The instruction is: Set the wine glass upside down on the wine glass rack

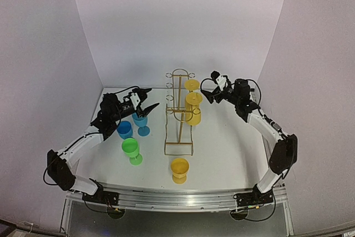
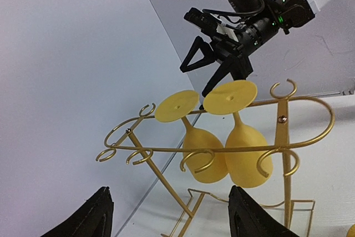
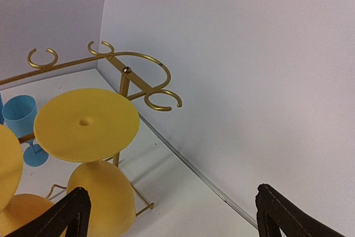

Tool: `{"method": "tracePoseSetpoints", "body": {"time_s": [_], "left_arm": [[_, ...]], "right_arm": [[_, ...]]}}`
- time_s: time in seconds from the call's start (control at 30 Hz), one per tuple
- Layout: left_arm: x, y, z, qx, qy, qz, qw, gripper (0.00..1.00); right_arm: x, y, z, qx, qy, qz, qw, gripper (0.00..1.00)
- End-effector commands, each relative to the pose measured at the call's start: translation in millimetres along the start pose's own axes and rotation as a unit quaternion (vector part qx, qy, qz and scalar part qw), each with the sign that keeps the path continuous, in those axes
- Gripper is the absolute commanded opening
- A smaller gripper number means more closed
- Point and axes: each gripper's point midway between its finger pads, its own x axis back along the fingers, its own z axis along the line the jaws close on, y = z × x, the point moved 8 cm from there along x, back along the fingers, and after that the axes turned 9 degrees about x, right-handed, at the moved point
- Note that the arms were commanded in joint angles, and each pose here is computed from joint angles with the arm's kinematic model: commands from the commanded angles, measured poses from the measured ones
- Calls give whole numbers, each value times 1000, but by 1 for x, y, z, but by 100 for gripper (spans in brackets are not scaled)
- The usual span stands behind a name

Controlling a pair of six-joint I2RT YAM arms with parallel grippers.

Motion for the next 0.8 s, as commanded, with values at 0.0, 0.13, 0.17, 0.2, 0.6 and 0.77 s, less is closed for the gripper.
{"method": "tracePoseSetpoints", "body": {"time_s": [0.0,0.13,0.17,0.2,0.6,0.77], "left_arm": [[22,19,-7,74,-3,-9,997,70],[34,14,-14,115,3,4,993,70],[38,14,-16,127,5,5,992,70],[41,12,-18,137,8,7,990,70],[63,-6,-35,185,14,14,983,71],[67,-12,-37,184,18,15,983,71]], "right_arm": [[37,36,-13,-62,-60,-7,996,98],[75,54,-20,-179,-107,36,977,98],[84,56,-21,-218,-120,57,967,96],[96,56,-21,-253,-138,83,954,94],[183,32,84,-410,-162,372,817,85],[193,32,159,-366,-58,454,810,80]]}}
